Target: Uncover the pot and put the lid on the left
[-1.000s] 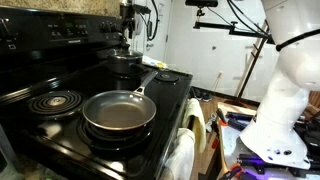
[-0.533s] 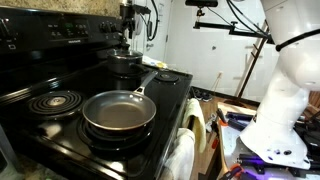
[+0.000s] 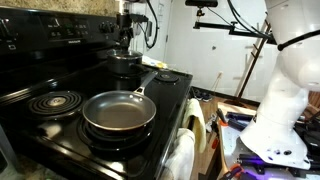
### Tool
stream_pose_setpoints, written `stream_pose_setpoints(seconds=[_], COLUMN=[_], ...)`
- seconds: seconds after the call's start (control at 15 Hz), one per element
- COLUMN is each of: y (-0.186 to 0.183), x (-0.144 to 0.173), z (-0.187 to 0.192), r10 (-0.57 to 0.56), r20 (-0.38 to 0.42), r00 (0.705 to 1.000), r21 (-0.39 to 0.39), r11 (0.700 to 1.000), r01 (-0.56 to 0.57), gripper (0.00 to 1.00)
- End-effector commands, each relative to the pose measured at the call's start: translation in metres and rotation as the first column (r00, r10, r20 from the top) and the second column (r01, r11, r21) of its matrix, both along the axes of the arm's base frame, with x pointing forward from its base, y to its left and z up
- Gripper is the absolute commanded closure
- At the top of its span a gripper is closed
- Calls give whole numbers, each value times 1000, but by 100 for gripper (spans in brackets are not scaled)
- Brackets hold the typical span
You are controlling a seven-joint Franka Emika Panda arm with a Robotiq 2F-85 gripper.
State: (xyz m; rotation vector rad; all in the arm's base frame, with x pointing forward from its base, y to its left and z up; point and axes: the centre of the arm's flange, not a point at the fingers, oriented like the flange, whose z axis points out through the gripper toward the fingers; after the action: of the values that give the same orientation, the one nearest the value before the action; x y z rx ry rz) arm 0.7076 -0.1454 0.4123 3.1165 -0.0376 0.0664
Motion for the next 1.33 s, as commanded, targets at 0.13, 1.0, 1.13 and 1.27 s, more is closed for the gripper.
stream_pose_setpoints(seconds=[0.13,1.0,1.13,1.27], y=[7,-10,-16,-19], x=[-26,-18,-14,-11], z=[-4,22,12,4], r10=[-32,-31,-40,-39], r20=[42,48,38,33], r00=[999,998,998,999], r21=[-63,-116,-90,-67], r11=[997,993,995,997], r01=[35,36,44,41], gripper=[0,0,0,0])
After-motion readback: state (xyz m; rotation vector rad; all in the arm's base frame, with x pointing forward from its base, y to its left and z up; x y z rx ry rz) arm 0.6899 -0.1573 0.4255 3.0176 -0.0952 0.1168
